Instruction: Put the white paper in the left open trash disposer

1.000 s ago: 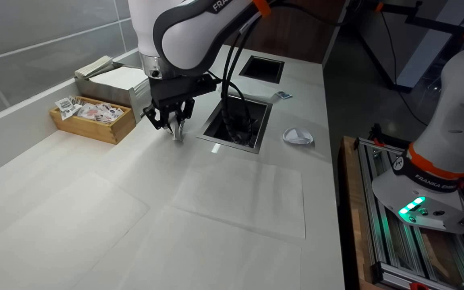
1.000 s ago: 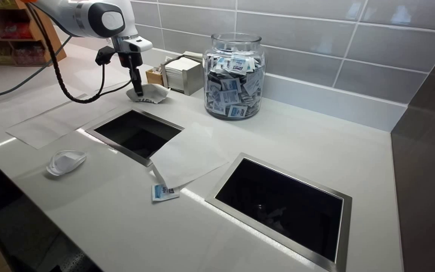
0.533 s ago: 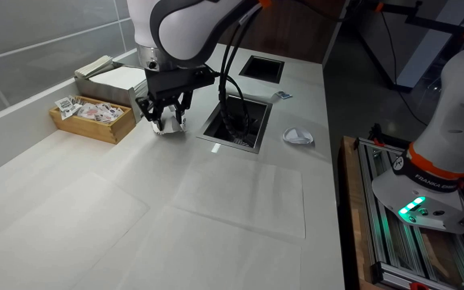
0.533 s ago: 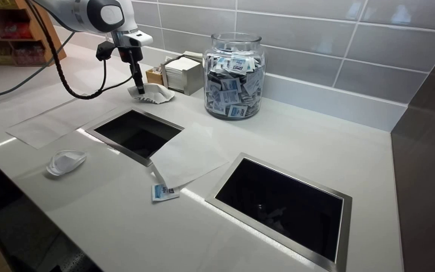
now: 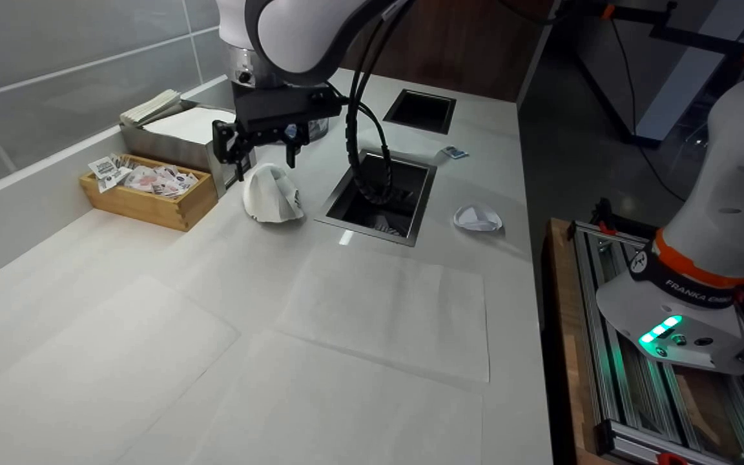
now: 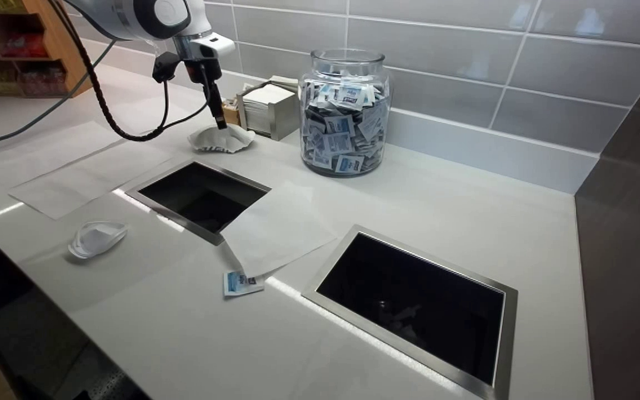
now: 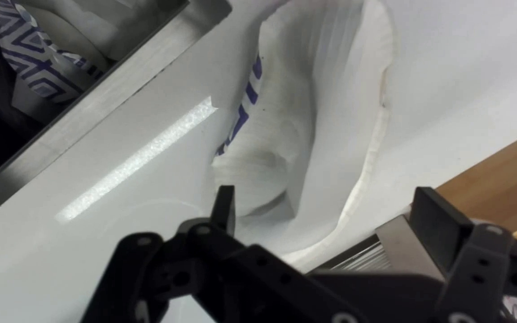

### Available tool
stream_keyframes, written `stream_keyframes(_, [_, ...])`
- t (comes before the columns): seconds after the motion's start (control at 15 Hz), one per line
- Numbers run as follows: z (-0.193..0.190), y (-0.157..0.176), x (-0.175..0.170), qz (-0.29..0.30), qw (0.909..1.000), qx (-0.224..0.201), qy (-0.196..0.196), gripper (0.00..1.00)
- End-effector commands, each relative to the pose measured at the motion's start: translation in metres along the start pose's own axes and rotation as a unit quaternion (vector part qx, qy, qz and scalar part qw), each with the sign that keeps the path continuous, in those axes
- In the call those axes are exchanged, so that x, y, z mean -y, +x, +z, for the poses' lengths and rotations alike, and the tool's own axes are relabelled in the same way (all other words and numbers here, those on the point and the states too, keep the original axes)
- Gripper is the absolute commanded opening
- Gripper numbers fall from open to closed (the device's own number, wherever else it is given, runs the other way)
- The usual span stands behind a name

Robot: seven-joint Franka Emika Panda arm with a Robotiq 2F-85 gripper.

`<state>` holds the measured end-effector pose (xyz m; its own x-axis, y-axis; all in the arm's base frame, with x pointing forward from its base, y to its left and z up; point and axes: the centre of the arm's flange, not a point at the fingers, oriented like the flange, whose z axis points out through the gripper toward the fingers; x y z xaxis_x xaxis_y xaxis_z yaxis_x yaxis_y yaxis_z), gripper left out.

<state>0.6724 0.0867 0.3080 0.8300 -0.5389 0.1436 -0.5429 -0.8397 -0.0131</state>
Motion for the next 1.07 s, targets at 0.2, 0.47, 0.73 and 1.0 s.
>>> stream_keyframes(0.2, [0.026,-0.006,0.012,0.001,0.9998,0.02,-0.006,0.75])
stream_keyframes(0.47, [0.038,-0.008,0.01,0.009,0.9995,0.026,-0.013,0.42])
stream_keyframes(0.73, [0.037,-0.009,0.011,0.009,0.9996,0.024,-0.014,0.12])
stream_keyframes(1.0, [0.031,-0.009,0.008,0.013,0.9995,0.023,-0.016,0.0])
